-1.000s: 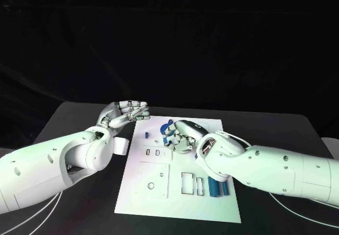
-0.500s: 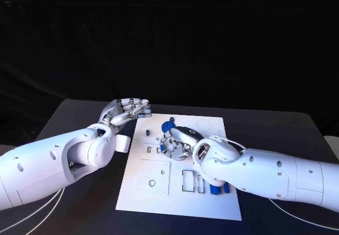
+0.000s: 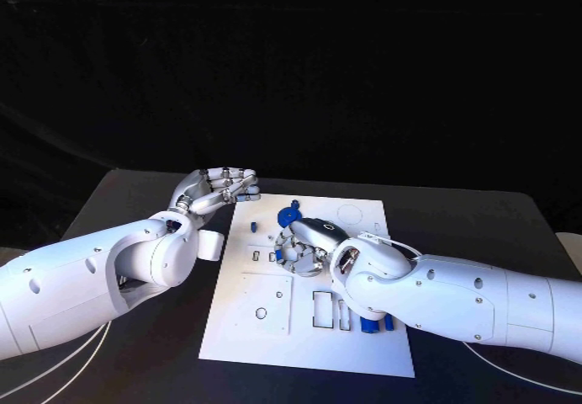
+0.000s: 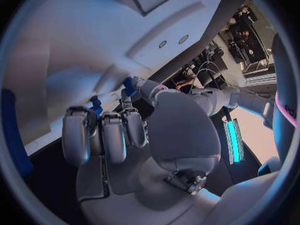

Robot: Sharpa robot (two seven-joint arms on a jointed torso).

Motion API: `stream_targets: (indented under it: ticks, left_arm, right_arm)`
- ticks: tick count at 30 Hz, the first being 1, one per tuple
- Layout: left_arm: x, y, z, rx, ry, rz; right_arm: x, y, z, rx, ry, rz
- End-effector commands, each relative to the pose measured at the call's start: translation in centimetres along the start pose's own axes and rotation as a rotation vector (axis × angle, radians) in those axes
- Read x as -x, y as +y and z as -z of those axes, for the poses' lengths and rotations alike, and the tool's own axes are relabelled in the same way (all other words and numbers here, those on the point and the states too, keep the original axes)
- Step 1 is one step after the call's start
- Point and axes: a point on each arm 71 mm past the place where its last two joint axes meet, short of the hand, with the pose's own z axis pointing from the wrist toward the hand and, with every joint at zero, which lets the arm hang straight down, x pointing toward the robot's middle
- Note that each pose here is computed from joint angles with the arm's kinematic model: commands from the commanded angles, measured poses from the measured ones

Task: Assemble the parts on the task board

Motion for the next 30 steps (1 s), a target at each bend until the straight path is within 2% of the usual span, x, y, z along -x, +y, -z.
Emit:
stream_targets:
  ticks: [1, 30]
  left_arm:
    - [-0.20, -0.08, -0.01, -0.004, 0.018, 0.011]
    - [-0.07, -0.03, -0.01, 0.001, 0.017, 0.010]
  right_arm:
    - [-0.41, -0.15, 0.06, -0.007, 0.027, 0.040]
    - [-0.23, -0.37, 0.10, -0.021, -0.006, 0.072]
